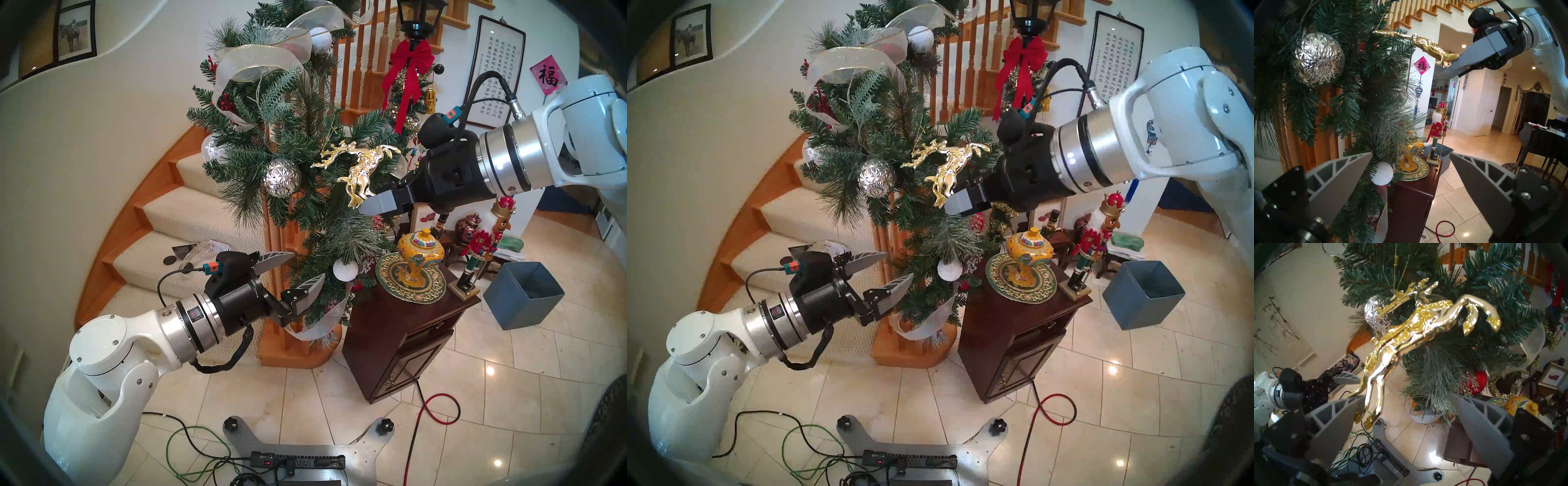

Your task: Hang the ornament onto the Christmas-tree-style decoration

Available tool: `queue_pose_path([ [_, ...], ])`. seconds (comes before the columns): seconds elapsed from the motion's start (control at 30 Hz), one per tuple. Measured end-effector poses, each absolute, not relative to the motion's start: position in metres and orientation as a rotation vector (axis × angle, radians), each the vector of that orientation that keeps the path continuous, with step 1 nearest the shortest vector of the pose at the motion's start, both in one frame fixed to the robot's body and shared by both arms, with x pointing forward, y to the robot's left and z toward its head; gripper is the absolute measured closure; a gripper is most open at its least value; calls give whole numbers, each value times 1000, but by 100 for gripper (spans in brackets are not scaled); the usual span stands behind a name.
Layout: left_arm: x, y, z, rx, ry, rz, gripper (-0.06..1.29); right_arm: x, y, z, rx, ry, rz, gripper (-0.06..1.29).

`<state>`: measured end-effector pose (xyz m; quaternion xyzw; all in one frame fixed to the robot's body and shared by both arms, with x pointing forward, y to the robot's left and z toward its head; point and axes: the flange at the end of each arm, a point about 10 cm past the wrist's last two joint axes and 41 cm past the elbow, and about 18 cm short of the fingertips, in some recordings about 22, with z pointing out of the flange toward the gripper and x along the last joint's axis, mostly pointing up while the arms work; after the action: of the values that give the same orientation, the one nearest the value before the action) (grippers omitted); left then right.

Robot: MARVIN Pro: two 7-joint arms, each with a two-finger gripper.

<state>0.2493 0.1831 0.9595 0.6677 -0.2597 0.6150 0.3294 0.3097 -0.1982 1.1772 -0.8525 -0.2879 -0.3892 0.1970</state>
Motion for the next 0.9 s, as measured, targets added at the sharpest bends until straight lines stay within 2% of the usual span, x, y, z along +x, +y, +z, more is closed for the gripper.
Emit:
queue_pose_path([
  [0.9,249,183,959,1747,-679,1609,-1,323,-208,1176,-2371,-781,-1063,2],
])
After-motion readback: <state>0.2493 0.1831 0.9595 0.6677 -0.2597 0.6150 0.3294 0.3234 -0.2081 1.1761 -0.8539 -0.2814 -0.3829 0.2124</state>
